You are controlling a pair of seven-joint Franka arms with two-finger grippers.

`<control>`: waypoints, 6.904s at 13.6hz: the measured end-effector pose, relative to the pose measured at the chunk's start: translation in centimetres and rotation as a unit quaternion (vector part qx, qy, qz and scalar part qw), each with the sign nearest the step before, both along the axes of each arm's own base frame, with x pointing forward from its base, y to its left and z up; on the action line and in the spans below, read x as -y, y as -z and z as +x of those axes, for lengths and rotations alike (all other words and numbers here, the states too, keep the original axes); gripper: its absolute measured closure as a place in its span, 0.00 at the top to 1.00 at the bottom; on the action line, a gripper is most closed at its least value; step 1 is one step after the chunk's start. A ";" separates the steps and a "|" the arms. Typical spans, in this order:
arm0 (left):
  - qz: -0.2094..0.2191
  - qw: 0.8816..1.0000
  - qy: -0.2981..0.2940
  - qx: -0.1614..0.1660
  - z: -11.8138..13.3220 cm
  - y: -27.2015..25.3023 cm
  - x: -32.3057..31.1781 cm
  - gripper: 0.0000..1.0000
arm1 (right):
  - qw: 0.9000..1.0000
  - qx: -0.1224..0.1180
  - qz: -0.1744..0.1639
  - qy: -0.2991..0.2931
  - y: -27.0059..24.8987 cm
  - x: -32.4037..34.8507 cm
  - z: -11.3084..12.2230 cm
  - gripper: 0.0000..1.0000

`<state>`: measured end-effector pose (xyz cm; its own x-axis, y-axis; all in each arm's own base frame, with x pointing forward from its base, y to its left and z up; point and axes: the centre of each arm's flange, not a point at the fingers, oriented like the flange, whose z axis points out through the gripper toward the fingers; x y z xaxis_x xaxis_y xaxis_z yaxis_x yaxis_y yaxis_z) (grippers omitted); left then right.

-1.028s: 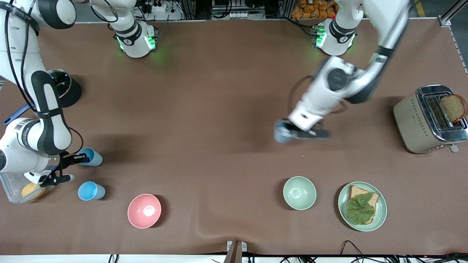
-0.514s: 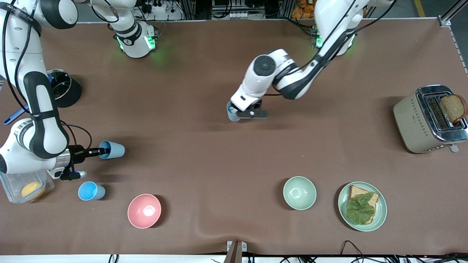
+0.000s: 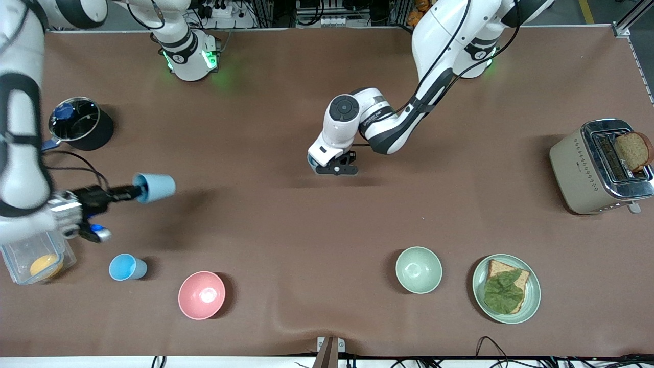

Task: Stack blue cups with both arms

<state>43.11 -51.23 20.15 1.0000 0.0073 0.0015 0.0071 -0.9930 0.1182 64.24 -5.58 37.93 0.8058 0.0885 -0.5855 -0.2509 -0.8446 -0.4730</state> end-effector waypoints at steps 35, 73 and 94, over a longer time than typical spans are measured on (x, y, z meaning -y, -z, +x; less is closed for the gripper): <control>0.080 0.996 -0.033 0.012 13.9 -40.3 -42.7 1.00 | 0.953 0.074 -0.267 0.125 8.6 -47.5 -13.6 0.04; 0.085 0.996 -0.013 -0.008 13.0 -39.9 -40.9 1.00 | 0.912 0.312 -0.255 -0.073 -21.3 -5.8 -9.0 1.00; 0.072 0.997 -0.010 -0.017 13.3 -39.1 -40.4 1.00 | 0.922 0.279 -0.264 -0.048 -25.6 -1.1 -11.0 1.00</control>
<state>56.37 -10.80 59.27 0.9991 0.0301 -0.0303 0.0293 -0.9992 -0.0268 53.28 -4.49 63.57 0.9980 -0.0037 -0.0633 -0.0051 -0.9998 -0.0214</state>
